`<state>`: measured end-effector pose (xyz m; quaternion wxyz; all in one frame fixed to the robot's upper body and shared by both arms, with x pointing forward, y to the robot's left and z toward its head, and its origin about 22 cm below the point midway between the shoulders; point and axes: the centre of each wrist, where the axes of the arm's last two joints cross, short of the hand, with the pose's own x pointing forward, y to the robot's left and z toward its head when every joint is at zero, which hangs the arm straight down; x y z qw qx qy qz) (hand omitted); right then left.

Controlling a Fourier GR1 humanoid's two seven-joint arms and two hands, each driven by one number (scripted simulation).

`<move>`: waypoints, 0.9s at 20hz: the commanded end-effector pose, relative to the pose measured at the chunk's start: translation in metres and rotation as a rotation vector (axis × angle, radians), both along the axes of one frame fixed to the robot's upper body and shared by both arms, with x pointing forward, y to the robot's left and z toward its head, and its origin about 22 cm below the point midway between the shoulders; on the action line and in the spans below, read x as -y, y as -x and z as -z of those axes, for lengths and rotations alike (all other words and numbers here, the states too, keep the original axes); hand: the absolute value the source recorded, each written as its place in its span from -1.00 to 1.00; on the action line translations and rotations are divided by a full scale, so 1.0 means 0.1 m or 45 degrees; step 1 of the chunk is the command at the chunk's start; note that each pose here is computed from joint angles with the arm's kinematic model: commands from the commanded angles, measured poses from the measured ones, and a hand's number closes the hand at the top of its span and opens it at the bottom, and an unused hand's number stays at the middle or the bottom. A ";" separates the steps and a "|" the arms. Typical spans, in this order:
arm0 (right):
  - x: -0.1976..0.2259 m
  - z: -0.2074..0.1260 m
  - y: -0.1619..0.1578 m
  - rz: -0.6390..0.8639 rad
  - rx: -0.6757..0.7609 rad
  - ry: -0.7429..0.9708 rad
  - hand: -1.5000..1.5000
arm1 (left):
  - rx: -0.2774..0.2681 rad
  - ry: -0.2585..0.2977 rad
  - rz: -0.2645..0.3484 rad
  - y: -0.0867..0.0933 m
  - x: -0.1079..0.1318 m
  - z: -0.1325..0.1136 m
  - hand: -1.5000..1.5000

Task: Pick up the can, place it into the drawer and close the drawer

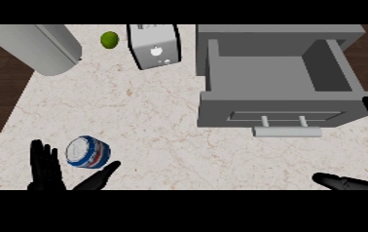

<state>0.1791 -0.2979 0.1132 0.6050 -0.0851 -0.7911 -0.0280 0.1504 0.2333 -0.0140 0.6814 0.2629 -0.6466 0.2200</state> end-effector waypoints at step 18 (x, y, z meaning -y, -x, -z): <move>-0.12 -0.09 0.15 0.024 -0.006 -0.003 -1.00 | -0.067 0.094 -0.091 -0.19 -0.31 1.00 -1.00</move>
